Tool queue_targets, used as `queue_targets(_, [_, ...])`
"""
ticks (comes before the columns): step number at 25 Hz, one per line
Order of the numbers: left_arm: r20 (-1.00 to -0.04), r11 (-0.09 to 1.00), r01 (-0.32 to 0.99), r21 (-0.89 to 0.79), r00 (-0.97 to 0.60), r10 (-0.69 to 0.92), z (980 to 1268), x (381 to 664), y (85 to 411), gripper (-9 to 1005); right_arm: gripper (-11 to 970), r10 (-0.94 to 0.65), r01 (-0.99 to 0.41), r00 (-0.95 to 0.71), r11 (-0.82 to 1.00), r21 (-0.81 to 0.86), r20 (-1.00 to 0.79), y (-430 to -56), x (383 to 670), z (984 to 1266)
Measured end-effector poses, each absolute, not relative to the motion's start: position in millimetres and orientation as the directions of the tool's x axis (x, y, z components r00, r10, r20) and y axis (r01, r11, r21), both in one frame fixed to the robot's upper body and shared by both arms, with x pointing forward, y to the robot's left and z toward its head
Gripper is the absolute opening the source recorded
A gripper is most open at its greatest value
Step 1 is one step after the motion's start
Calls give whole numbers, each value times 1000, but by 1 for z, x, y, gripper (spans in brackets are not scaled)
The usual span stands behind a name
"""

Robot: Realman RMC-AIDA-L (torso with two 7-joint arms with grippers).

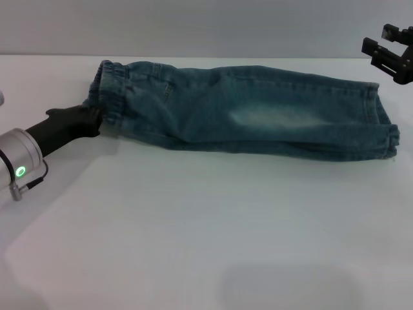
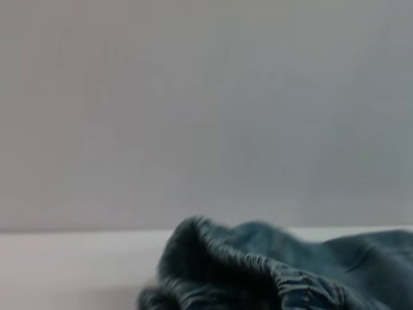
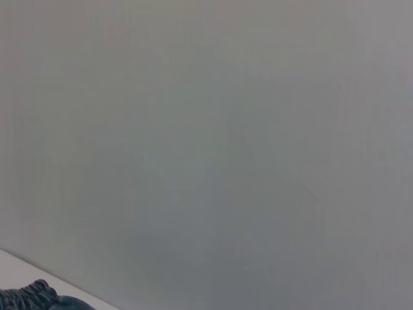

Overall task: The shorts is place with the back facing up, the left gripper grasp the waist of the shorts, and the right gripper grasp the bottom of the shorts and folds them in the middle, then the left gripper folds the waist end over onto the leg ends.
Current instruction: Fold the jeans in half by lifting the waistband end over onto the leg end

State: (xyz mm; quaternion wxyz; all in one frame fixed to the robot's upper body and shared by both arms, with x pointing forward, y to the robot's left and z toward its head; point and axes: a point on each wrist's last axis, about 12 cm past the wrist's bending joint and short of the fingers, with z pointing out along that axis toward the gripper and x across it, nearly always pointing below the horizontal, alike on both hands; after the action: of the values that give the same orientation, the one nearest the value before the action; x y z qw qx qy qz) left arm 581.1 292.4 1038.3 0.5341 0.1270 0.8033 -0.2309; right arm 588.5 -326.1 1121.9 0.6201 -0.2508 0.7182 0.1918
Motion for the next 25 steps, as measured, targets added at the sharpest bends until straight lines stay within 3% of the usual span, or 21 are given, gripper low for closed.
queue_targets(11, [-949, 765, 588, -263, -299, -97, 1065, 580, 285, 32, 470, -131, -576, -190, 817, 3, -973, -308, 603, 1103])
queue_targets(25, [-958, 638, 715, -285, -222, -179, 1098, 590, 263, 32, 469, -278, -662, -245, 748, -49, -929, -243, 632, 1089])
